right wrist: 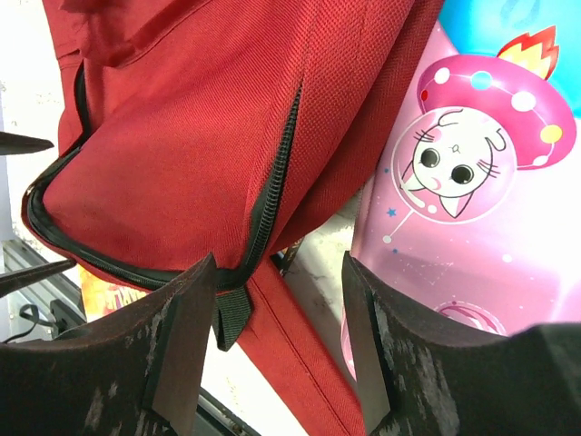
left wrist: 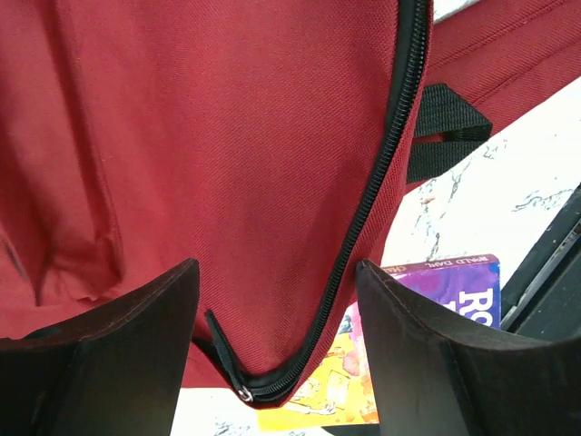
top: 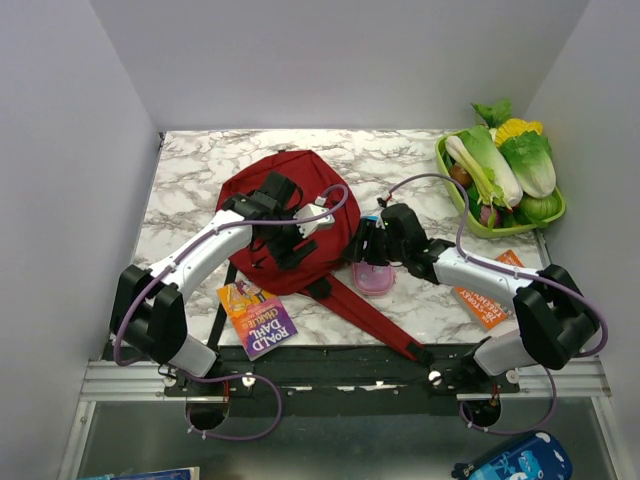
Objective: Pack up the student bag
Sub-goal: Unzip the student bag at the center of the board.
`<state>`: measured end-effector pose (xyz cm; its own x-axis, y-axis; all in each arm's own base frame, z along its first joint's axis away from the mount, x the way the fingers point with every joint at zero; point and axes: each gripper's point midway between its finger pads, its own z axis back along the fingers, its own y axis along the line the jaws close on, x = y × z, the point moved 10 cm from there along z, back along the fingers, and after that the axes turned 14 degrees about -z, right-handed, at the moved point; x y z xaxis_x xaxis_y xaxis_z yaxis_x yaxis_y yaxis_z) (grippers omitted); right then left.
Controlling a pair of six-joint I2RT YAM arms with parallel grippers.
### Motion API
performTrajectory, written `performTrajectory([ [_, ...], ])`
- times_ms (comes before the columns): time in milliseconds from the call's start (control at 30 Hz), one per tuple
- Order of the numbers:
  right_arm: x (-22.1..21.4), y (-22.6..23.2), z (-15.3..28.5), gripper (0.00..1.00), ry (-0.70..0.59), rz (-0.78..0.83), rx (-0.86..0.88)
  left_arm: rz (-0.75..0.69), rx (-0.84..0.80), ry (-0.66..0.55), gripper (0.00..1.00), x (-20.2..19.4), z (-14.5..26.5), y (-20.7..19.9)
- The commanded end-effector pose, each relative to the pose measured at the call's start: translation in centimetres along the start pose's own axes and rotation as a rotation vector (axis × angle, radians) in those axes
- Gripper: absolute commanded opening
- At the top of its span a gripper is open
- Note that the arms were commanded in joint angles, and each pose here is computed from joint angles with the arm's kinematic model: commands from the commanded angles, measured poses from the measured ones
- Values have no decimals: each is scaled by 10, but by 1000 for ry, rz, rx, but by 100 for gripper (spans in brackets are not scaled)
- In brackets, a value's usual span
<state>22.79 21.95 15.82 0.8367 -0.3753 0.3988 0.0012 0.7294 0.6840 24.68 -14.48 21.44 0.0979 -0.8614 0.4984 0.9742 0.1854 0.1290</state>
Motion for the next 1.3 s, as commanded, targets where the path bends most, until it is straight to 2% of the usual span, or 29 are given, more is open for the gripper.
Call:
performTrajectory([
  [0,-5,-1,-1,65,7,20,40,18,-31,-53,77,2,-7,-7],
  [200,-13,-6,-2,64,13,19,41,12,-106,-84,82,-4,-21,-29],
  [467,-14,-3,-11,64,30,16,35,-31,15,-77,82,-9,-35,-28],
  [567,-14,-2,-10,63,24,17,37,-20,10,-130,82,10,-18,-23],
  [700,-12,5,1,63,-24,34,95,-18,4,-246,83,48,25,-15],
  [833,-14,11,4,62,-41,53,148,-3,28,-263,83,55,34,-12],
  [1100,-23,10,1,62,-11,65,139,2,23,-93,83,4,-20,-26],
  [1267,-30,7,-1,61,4,73,134,3,47,-86,83,-7,-27,-30],
])
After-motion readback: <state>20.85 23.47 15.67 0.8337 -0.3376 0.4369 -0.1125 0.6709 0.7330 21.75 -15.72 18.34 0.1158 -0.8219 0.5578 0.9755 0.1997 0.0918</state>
